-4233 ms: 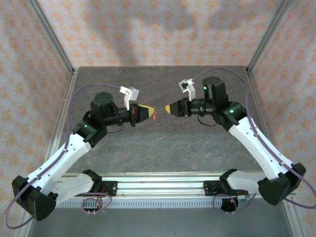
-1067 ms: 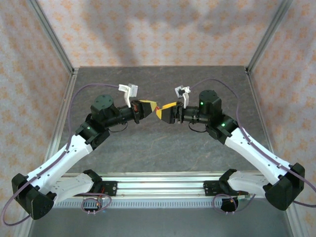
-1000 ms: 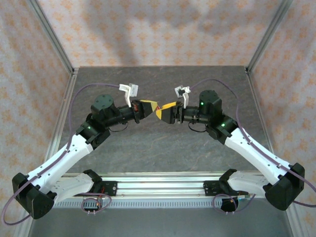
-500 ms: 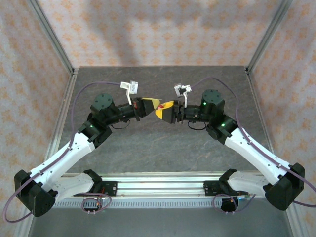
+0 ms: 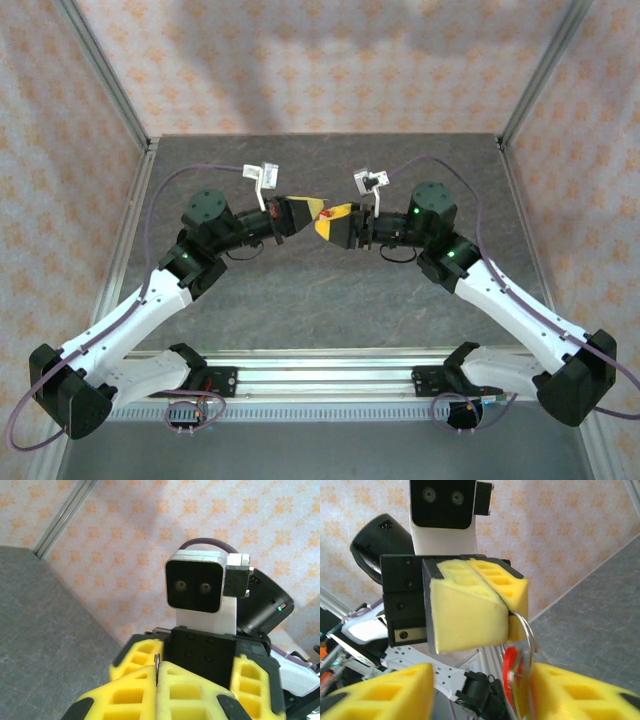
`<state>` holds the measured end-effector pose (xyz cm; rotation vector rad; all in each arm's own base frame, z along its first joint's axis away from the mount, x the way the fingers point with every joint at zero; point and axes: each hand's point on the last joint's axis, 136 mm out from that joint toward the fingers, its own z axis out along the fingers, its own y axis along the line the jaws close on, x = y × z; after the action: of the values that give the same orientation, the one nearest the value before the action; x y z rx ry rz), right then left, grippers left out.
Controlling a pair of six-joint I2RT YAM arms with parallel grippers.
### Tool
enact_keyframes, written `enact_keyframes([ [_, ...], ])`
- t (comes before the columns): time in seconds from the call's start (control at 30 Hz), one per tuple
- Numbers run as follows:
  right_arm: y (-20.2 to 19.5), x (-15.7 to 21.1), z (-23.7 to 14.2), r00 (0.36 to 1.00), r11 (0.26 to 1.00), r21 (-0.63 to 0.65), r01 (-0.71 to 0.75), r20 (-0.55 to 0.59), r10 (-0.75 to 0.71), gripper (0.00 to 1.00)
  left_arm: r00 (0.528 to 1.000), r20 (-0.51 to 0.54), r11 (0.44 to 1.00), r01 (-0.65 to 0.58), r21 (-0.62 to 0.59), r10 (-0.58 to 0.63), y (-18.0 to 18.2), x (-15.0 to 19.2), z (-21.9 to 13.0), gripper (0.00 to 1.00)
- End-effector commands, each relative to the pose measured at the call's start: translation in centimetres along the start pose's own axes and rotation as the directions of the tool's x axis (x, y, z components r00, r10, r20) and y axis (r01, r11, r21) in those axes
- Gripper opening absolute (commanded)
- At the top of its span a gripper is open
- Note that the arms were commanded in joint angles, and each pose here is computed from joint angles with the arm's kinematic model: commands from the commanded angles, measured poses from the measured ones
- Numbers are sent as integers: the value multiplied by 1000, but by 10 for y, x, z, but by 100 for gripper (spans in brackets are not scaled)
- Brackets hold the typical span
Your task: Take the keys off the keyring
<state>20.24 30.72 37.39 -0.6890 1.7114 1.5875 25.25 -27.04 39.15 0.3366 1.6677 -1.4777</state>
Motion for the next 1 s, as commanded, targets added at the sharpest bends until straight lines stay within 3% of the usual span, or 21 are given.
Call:
enact_keyframes([
  [0.0,10,-8,-4,998,999,-30,43,37,-41,65,999,37,995,-23,102,19,-28,-13,0,0],
  [0.3,21,-18,-1,996,995,-75,64,62,-60,63,999,42,992,-5,123,0,-30,-14,0,0],
  [0.63,24,-18,-6,995,995,-73,67,77,-61,40,999,54,993,-4,114,-2,-26,-16,-2,0],
  [0.97,23,-17,-9,995,996,-68,54,86,-48,39,998,67,993,-1,122,-7,-26,-20,-7,0],
])
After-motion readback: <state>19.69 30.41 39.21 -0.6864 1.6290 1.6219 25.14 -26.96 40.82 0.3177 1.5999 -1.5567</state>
